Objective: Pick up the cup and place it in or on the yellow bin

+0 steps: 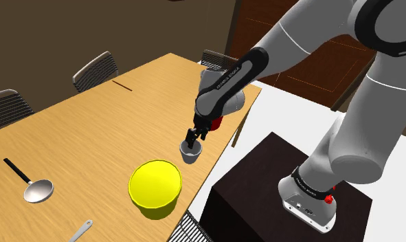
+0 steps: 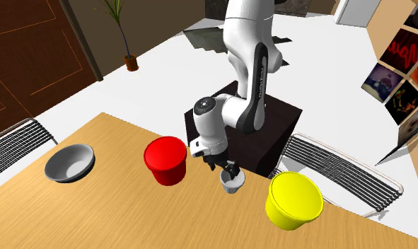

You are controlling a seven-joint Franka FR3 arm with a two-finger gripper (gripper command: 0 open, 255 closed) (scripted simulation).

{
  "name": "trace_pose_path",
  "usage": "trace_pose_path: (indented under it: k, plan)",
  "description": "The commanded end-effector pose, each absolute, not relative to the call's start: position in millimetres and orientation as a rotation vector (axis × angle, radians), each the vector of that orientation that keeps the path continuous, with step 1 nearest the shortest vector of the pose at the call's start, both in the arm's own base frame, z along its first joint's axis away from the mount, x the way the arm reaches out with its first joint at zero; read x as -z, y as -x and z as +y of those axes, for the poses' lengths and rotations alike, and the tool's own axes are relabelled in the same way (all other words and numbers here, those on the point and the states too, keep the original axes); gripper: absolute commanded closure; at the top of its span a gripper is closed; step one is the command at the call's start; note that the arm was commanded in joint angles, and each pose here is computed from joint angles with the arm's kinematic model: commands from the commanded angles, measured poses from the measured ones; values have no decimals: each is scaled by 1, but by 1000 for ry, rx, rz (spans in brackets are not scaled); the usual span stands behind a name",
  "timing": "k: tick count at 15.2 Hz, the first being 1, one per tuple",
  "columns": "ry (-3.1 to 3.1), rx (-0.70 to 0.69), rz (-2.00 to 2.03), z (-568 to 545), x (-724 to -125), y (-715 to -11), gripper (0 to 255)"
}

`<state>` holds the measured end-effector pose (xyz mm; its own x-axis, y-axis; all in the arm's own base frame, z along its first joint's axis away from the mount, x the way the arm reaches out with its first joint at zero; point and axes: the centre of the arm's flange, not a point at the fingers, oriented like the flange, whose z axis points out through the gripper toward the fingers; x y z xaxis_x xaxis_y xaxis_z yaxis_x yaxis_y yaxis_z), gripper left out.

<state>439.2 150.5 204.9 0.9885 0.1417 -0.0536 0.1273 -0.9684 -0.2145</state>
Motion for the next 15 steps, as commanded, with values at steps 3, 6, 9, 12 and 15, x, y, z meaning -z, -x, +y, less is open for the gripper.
trace_pose_path:
  k: [3,6,9,12,15]
  plan:
    - [2921,-100,-200,151,-197,-438,0]
    - [2921,-100,-200,151,-197,-438,0]
    - [2921,-100,-200,151,-197,-438,255]
    - [2921,-100,-200,151,-197,-438,255]
    - [2921,-100,-200,152,-197,-438,255]
